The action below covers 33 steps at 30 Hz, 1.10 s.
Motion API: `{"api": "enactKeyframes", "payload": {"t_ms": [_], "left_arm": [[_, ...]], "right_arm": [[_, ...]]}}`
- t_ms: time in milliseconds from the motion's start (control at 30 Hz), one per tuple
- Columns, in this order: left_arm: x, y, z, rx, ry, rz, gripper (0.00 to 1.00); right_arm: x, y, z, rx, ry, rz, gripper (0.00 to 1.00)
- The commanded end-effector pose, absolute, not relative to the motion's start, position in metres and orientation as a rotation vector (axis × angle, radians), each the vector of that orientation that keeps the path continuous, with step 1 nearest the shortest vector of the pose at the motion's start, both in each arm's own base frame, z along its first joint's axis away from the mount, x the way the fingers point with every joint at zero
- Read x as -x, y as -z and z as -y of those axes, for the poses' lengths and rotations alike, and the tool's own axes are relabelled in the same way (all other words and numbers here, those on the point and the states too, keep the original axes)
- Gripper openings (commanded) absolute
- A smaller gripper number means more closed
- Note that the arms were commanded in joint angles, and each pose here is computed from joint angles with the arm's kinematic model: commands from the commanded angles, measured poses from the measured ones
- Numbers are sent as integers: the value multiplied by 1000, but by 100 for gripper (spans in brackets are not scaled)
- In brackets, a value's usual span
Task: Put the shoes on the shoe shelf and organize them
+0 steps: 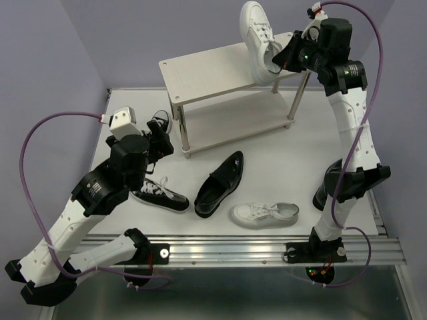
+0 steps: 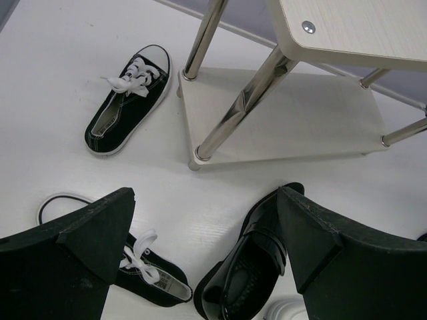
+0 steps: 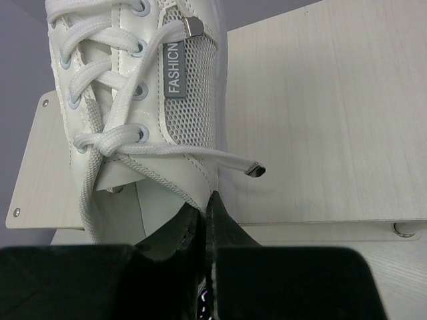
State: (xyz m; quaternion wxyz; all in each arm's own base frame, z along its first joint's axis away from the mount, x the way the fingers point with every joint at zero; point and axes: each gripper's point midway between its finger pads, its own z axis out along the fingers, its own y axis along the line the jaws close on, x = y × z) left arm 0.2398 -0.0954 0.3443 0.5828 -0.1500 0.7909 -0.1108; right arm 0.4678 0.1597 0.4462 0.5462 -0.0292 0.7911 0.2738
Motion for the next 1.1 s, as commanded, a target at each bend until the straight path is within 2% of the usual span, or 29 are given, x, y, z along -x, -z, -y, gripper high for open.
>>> {"api": "enactKeyframes", "payload": {"t_ms": [0, 567, 1067], "left_arm": [[-245, -346, 94, 383, 260, -1818, 99], [-247, -342, 101, 385, 285, -1826, 99], [-248, -340, 99, 366, 251, -1833, 99]], "right_arm": [[-458, -497, -159, 103, -644, -1709, 1], [-439, -508, -218, 141, -722, -1673, 1], [-449, -498, -147, 21, -276, -1719, 1]]}}
